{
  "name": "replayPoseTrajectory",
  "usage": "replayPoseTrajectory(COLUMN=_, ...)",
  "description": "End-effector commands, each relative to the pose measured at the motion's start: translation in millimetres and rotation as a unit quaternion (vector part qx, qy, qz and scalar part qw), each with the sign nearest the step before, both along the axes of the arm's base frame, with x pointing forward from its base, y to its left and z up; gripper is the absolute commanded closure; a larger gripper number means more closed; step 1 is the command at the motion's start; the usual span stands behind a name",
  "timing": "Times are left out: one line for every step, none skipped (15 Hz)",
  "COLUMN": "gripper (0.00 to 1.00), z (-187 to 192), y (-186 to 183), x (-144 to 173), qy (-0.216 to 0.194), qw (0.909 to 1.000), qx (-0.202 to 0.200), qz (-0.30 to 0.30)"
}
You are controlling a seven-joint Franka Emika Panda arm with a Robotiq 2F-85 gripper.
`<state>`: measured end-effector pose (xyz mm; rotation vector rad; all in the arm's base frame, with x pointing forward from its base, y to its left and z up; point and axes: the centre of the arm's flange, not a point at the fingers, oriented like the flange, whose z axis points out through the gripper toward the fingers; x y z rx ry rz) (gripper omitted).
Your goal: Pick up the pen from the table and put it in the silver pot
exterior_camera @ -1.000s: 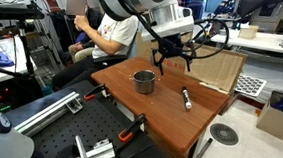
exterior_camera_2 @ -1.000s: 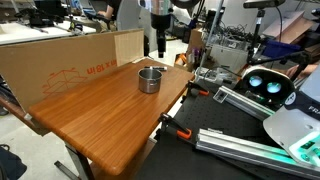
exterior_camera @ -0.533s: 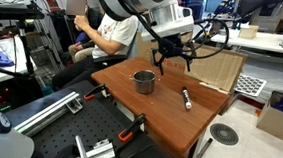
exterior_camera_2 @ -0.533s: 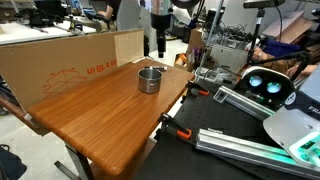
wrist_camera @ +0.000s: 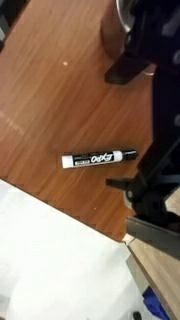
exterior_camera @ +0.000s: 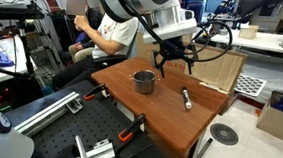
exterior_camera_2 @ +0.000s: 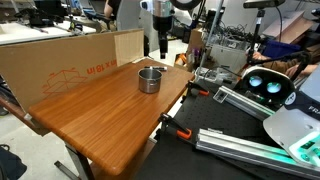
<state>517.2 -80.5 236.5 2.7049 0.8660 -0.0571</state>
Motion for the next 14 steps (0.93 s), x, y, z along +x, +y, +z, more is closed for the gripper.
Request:
replayPoseTrajectory(gripper=0.0, z=-8, y=-18, x=7, qy=0.014, qw=0.9995, qx=0.015, qz=0.024)
replayPoseTrajectory(gripper=0.0, z=-11, y=-23, x=8, qy=0.019, qw=0.9992, qx=0.019, qz=0.031)
replayPoseTrajectory(gripper=0.0, z=-15, y=-29, x=8, qy=0.024, qw=0.9986, qx=0.026, qz=0.038)
replayPoseTrajectory(gripper=0.0, z=-18, y=-34, x=10, qy=0.028, qw=0.9978, qx=0.035, qz=0.049)
replayPoseTrajectory(gripper=0.0, z=-21, y=-38, x=12, qy=0.03, qw=0.9969, qx=0.044, qz=0.058)
replayPoseTrajectory(gripper=0.0, z=-25, y=-43, x=14, qy=0.034, qw=0.9956, qx=0.053, qz=0.069)
replayPoseTrajectory(gripper=0.0, z=-27, y=-46, x=17, qy=0.031, qw=0.9945, qx=0.059, qz=0.081)
replayPoseTrajectory(gripper=0.0, z=-29, y=-49, x=21, qy=0.028, qw=0.9934, qx=0.063, qz=0.092)
replayPoseTrajectory(gripper=0.0, z=-32, y=-52, x=25, qy=0.024, qw=0.9923, qx=0.066, qz=0.102)
replayPoseTrajectory(gripper=0.0, z=-34, y=-55, x=28, qy=0.02, qw=0.9907, qx=0.07, qz=0.115)
replayPoseTrajectory(gripper=0.0, z=-37, y=-56, x=33, qy=0.018, qw=0.9895, qx=0.071, qz=0.124)
replayPoseTrajectory(gripper=0.0, z=-41, y=-56, x=37, qy=0.019, qw=0.9882, qx=0.074, qz=0.133)
replayPoseTrajectory(gripper=0.0, z=-45, y=-56, x=41, qy=0.02, qw=0.9865, qx=0.078, qz=0.143)
replayPoseTrajectory(gripper=0.0, z=-49, y=-55, x=45, qy=0.022, qw=0.9845, qx=0.084, qz=0.152)
